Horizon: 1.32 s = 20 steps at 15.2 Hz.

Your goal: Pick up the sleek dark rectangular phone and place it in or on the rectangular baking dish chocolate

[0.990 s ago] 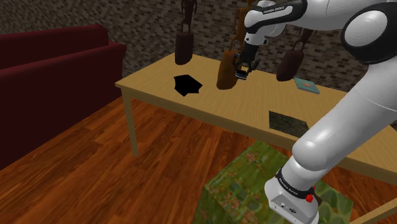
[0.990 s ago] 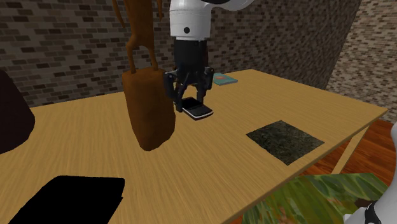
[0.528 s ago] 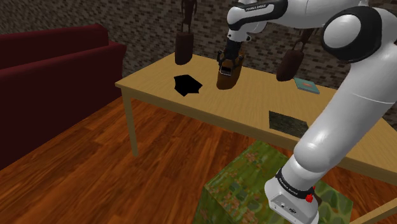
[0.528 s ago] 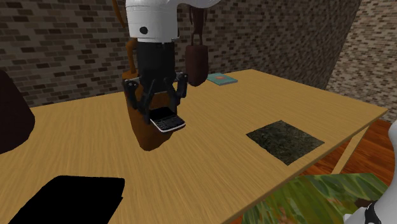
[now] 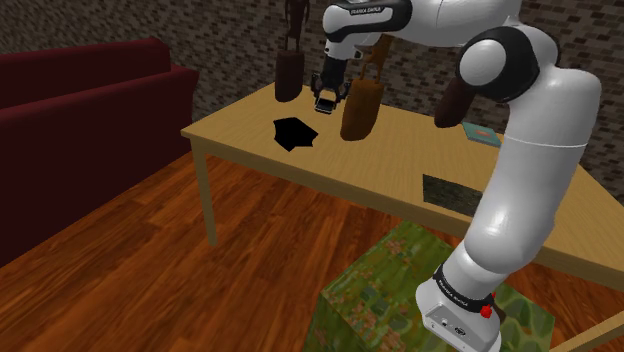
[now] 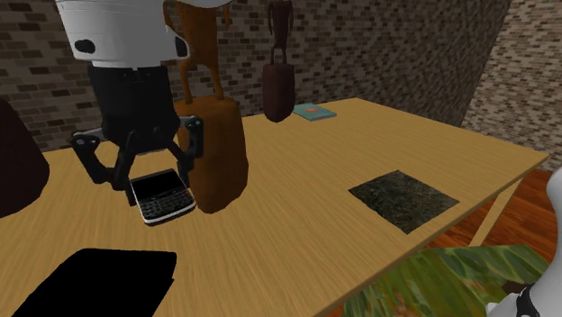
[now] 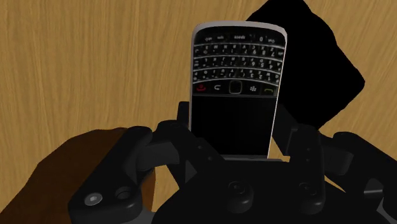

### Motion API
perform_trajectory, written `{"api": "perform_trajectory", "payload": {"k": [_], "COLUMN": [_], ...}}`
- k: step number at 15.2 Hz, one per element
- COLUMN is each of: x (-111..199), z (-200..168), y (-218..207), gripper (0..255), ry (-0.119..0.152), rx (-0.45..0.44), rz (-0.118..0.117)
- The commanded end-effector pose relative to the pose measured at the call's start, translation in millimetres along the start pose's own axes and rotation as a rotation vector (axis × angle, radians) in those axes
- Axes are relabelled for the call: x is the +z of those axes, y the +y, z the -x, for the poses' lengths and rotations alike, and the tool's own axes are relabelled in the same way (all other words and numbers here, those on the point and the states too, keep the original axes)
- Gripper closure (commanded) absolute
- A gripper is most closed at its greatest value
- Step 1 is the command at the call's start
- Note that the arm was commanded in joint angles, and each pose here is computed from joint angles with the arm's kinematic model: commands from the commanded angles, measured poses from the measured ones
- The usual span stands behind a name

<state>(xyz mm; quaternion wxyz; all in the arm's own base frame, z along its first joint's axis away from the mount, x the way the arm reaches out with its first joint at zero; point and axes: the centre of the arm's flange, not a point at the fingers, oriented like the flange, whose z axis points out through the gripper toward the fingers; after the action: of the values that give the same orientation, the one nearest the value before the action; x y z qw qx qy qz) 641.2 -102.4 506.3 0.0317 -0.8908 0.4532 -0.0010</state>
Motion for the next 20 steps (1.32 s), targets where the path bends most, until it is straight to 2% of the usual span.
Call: {"api": "perform_trajectory", "payload": {"k": [1, 6, 20], "x": [-0.6, 2.3, 76.1], "z": [0.9, 3.6, 1.6], "y": [-26.2, -93.1, -88.9], "gripper": [255, 255, 255], "ry": [0.0, 0.0, 0.0], "rx": [0.001, 0.001, 0.001], "rz": [0.0, 0.0, 0.0]}}
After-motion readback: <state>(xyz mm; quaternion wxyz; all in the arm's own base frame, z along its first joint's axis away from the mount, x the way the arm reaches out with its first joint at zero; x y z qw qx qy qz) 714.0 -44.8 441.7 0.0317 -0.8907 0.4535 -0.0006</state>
